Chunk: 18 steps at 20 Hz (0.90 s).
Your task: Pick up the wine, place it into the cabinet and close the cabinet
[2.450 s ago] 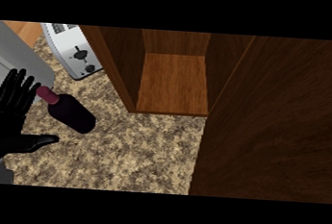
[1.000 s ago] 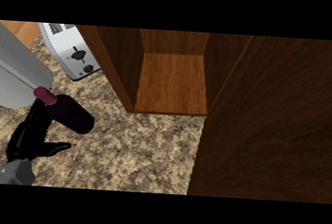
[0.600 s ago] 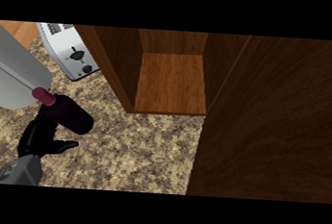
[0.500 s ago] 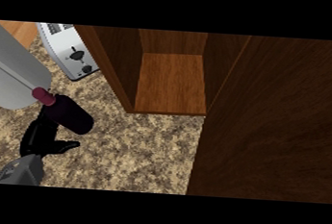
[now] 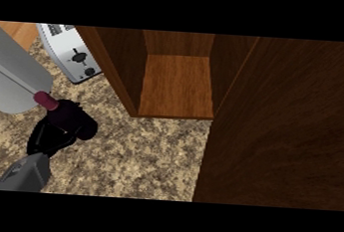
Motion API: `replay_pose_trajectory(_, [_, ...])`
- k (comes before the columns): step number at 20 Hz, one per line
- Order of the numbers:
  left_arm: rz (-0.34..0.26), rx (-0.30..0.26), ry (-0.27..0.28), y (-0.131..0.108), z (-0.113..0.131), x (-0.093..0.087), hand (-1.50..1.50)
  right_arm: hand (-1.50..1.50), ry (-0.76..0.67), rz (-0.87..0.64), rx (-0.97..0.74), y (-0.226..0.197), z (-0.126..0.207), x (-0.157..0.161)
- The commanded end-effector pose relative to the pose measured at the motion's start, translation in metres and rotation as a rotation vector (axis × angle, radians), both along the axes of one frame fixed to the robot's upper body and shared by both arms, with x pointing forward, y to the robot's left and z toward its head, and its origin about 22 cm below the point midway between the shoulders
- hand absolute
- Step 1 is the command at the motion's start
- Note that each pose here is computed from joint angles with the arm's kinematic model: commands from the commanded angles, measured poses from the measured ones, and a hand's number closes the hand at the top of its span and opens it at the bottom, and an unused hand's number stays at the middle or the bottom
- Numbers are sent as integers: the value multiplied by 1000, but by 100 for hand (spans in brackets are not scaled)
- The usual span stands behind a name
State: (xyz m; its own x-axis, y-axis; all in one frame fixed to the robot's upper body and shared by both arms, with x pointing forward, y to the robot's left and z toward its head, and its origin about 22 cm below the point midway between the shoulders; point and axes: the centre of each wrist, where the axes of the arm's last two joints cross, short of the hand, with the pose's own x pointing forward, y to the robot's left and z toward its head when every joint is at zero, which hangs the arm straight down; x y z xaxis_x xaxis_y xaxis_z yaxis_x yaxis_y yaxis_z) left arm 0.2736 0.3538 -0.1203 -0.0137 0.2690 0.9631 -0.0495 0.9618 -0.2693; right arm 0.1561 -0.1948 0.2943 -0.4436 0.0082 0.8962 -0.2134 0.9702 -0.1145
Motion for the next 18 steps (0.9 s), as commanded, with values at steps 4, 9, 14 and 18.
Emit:
replay_pose_trajectory(4, [-145, 163, -118, -1, 6, 4, 150, -150, 23, 60, 15, 2, -1, -24])
replay_pose_trajectory(9, [-101, 222, -247, -25, 8, 18, 150, -150, 23, 54, -6, -11, -3, -19])
replay_pose_trajectory(14, [-67, 207, -255, -93, -13, 8, 150, -150, 38, 49, -10, -9, -9, -19])
replay_pose_trajectory(18, [-46, 201, -329, -128, -13, -2, 150, -150, 39, 38, 5, -13, -9, -14])
